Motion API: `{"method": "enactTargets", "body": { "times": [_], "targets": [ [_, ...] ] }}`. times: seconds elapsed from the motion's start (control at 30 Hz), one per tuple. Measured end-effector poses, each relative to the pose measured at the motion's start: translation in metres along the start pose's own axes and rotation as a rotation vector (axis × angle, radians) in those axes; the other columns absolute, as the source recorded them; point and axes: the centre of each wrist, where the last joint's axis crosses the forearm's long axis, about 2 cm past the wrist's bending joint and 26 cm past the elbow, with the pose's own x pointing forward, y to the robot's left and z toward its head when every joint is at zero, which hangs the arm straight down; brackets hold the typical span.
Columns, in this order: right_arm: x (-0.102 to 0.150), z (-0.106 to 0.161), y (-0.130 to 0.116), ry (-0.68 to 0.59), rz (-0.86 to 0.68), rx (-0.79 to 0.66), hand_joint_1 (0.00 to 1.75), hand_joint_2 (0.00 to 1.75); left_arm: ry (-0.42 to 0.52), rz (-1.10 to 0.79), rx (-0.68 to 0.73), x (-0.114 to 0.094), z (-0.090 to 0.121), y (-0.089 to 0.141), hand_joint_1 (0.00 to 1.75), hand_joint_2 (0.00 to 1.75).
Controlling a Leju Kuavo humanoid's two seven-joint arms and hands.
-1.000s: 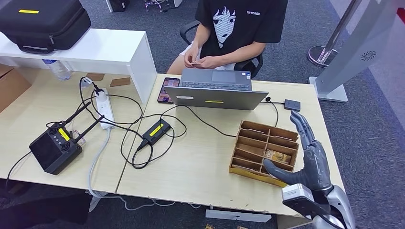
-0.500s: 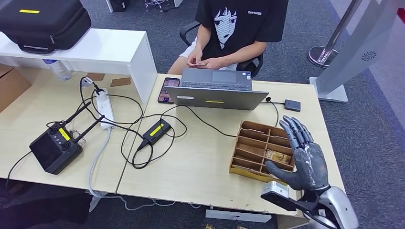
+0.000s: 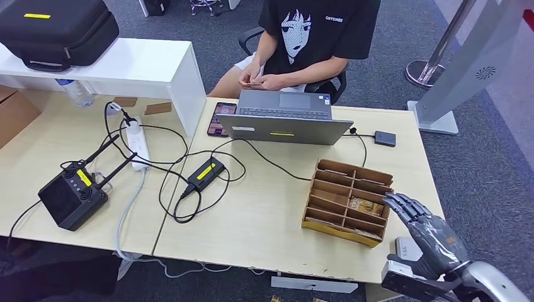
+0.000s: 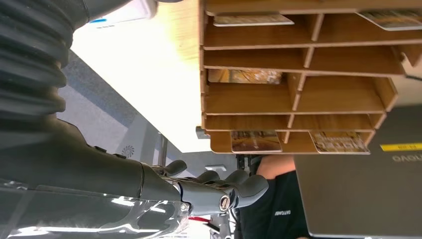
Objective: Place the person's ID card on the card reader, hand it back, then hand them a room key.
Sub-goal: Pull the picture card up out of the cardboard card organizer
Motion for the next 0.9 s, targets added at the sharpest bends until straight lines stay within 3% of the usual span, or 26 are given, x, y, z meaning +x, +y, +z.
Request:
{"method": "enactTargets", "body": {
  "times": [0.9],
  "targets": [
    [0.0014, 0.0063, -0.0026, 0.001, 0.089, 0.035, 0.00, 1.75, 0.000, -0.006, 0.002, 0.0005, 0.0001, 0.0000, 0.00, 1.75]
  ]
}}
